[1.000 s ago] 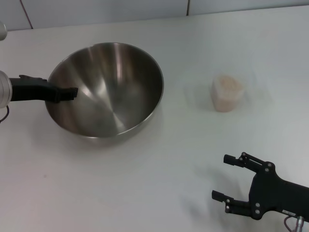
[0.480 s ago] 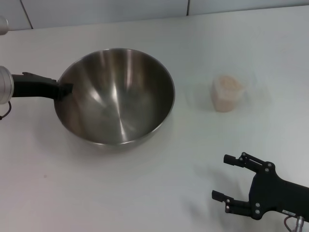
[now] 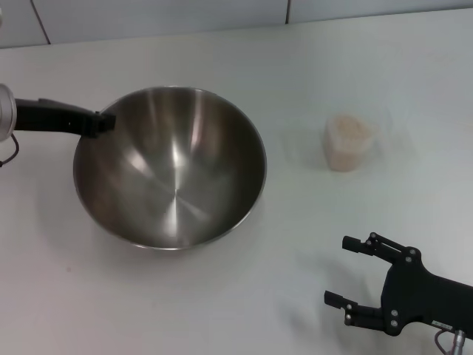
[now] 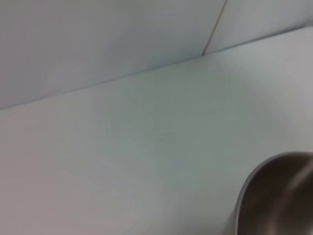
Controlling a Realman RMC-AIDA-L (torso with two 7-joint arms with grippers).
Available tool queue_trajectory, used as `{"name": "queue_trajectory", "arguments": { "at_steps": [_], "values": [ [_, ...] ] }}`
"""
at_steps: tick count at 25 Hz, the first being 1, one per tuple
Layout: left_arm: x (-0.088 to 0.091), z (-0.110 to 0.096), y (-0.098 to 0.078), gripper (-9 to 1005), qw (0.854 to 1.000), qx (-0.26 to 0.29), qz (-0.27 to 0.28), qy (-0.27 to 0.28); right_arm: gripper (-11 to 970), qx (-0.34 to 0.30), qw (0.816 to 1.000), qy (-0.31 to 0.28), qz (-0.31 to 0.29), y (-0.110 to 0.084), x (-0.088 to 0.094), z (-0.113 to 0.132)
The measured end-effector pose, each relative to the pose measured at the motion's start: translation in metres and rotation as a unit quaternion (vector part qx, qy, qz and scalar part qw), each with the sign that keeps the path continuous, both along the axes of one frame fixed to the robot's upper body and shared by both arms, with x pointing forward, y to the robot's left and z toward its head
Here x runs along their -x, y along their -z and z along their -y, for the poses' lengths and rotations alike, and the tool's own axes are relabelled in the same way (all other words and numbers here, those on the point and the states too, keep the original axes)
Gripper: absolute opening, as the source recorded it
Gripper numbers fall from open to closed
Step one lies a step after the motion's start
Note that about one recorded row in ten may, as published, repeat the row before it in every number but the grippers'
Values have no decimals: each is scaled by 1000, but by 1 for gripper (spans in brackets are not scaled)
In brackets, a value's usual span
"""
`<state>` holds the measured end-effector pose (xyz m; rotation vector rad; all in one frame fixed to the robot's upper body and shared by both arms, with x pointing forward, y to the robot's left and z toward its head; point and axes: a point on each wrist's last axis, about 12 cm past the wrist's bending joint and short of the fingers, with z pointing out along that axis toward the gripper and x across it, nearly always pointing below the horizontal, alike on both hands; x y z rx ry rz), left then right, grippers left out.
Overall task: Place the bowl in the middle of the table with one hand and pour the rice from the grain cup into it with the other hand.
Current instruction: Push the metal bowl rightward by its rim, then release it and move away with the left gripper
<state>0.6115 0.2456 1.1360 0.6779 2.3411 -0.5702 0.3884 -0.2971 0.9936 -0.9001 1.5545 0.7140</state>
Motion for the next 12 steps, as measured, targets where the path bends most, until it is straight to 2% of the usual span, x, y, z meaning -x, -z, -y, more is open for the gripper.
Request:
{"name": "queue_trajectory", "arguments": {
  "at_steps": [2,3,5,12],
  "values": [
    [-2,0,-2,44,1000,7,0,2,827,0,1000,0,0,0,0,0],
    [-5,2,-7,42,999,46,-6,23,827,0,1000,-1,0,0,0,0],
    [-9,8,-12,40,996,74,-5,48,826,0,1000,-1,0,0,-1,0],
    [-20,26,-15,39,995,78,1,70,824,-1,1000,-4,-1,0,-2,-1]
  ]
}}
